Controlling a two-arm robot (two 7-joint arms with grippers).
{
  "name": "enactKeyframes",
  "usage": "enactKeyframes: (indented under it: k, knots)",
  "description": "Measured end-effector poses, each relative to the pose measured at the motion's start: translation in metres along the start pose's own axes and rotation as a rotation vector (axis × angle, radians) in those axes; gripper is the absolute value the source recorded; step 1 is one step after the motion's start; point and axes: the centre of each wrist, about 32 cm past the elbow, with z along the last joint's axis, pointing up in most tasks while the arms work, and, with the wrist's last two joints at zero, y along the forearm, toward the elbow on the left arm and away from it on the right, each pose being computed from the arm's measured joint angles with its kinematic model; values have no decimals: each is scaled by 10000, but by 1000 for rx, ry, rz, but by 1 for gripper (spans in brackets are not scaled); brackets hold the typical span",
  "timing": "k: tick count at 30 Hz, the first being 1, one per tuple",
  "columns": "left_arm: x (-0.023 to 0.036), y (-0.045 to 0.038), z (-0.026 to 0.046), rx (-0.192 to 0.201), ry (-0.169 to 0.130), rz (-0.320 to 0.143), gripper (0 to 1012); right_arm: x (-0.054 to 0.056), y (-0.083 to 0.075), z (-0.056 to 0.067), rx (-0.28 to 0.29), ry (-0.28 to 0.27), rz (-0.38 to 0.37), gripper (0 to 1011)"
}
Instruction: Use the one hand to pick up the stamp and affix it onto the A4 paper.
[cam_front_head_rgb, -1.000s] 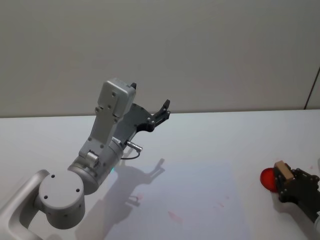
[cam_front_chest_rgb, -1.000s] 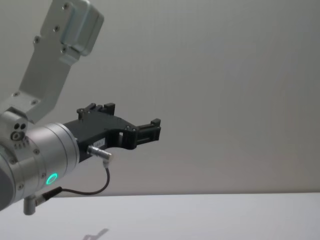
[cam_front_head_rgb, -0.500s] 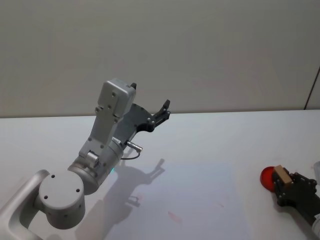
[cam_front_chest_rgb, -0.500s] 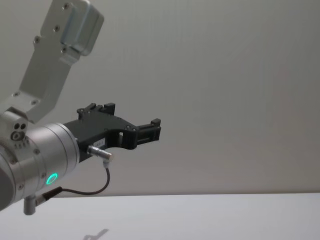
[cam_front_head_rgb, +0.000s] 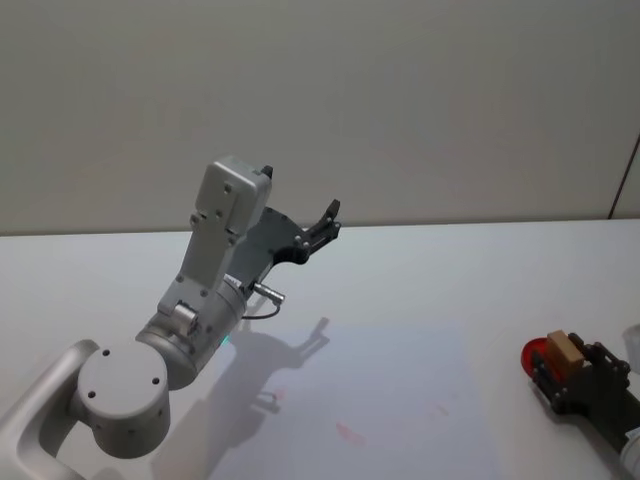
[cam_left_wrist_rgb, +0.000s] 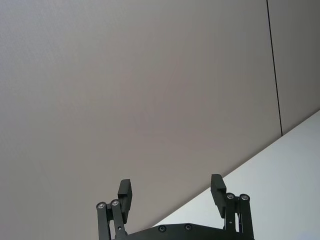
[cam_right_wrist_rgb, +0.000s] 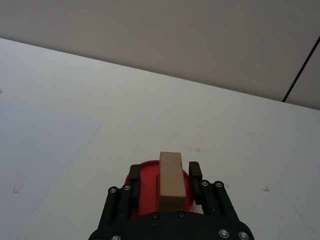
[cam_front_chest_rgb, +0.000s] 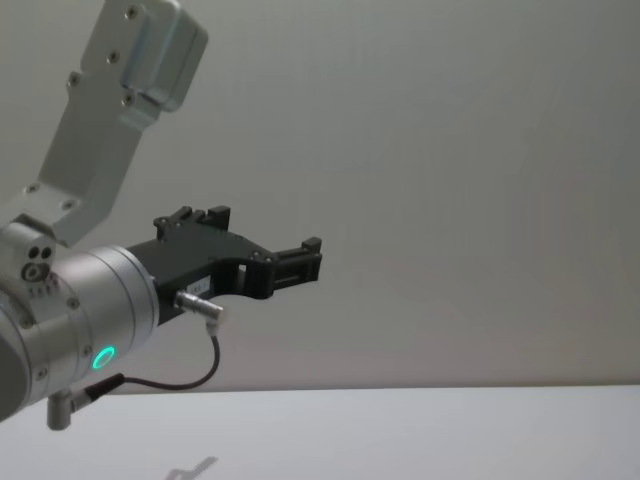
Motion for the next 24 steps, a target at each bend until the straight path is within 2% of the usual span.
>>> enactKeyframes:
  k: [2,3,4,5,8,9,10,11,16,24]
  knots:
    - [0,0,0,0,0,0,1001,-1,1,1,1,4,0,615]
    - [0,0,0,0,0,0,1001,-2,2,3,2,7,1,615]
    - [0,0,0,0,0,0,1001,-2,3,9,5,11,1,677]
    - [0,0,0,0,0,0,1001,-2,3,9,5,11,1,677]
    - [0,0,0,0,0,0,1001,-3,7,36,15,21,3,812]
    - [0,0,0,0,0,0,1001,-4,8,44,19,24,4,812]
    - [0,0,0,0,0,0,1001,-5,9,56,23,27,4,865]
    - [0,0,0,0,0,0,1001,-6,9,64,25,30,5,865]
    - [0,0,0,0,0,0,1001,-11,12,120,43,44,8,1000]
    - [0,0,0,0,0,0,1001,-17,13,217,72,63,12,1001]
